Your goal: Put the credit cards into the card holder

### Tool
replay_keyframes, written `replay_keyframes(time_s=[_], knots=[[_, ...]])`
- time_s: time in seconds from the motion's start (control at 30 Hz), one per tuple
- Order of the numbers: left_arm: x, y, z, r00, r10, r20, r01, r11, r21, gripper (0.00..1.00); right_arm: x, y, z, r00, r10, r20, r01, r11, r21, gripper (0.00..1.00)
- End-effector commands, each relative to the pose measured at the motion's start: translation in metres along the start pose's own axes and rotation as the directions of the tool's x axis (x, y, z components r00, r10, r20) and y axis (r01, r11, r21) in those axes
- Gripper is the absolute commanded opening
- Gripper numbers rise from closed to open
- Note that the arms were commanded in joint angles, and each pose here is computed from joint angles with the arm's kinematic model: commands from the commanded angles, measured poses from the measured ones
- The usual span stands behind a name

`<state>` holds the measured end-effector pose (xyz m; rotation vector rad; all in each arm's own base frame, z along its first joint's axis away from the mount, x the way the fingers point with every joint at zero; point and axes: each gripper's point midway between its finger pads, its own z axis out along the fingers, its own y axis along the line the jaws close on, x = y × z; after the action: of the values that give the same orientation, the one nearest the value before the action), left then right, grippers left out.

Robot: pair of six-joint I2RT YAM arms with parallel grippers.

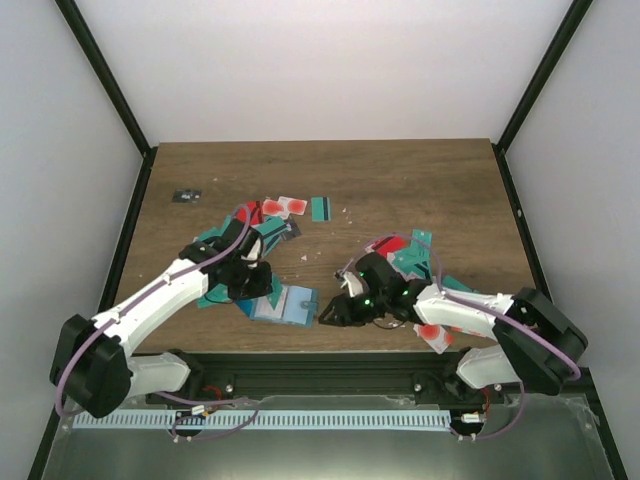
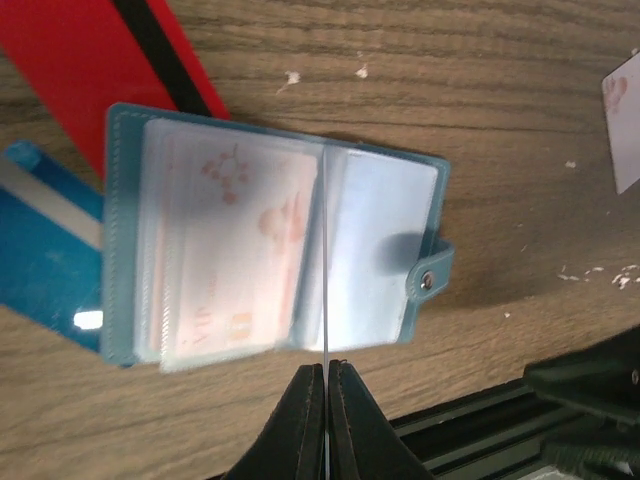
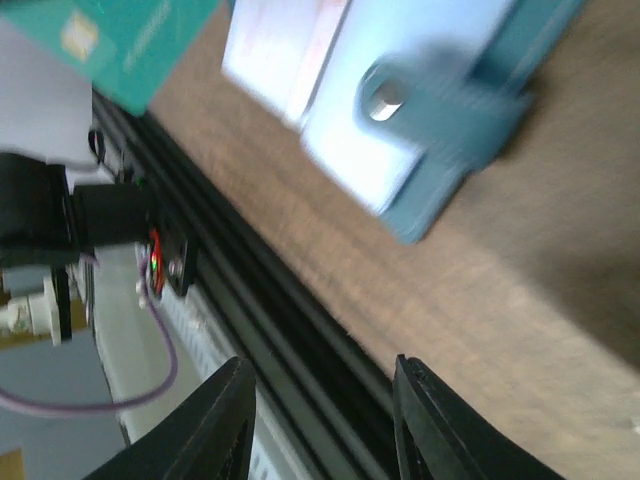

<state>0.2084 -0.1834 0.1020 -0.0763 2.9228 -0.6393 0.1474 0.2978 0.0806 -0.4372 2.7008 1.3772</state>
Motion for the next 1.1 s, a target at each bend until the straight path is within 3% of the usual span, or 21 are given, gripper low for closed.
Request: replay_keyframes(time_s=[0.0, 0.13, 0.4, 0.73, 0.83, 1.07], knots=[[0.014, 0.018, -0.017, 0.999, 0.020, -0.029, -0.023, 0.995, -0.095, 0.04, 0.026, 0.031, 0.017, 0.990, -0.107, -0.090, 0.106, 0.994, -0.021, 0.40], [0.014, 0.017, -0.020, 0.999, 0.030, -0.014, -0.031, 0.996, -0.080, 0.04, 0.035, 0.038, 0.042, 0.980, -0.152, -0.132, 0.154, 0.988, 0.003, 0.40], [0.002, 0.000, -0.008, 0.999, 0.005, 0.035, -0.006, 0.999, 0.036, 0.04, 0.023, 0.003, 0.078, 0.981, -0.138, -0.136, 0.157, 0.978, 0.137, 0.38], [-0.010, 0.000, -0.001, 0.997, -0.020, 0.077, 0.015, 0.998, 0.068, 0.04, -0.008, -0.037, 0.075, 0.997, -0.053, -0.050, 0.066, 0.949, 0.308, 0.37], [-0.011, 0.000, 0.003, 0.995, -0.048, 0.093, 0.038, 0.993, 0.108, 0.04, -0.019, -0.039, 0.071, 0.998, -0.055, -0.033, 0.062, 0.953, 0.295, 0.37], [-0.011, -0.003, 0.011, 0.984, -0.143, 0.105, 0.118, 0.971, 0.209, 0.04, 0.000, -0.002, 0.062, 0.972, -0.196, -0.128, 0.210, 0.973, 0.100, 0.36]])
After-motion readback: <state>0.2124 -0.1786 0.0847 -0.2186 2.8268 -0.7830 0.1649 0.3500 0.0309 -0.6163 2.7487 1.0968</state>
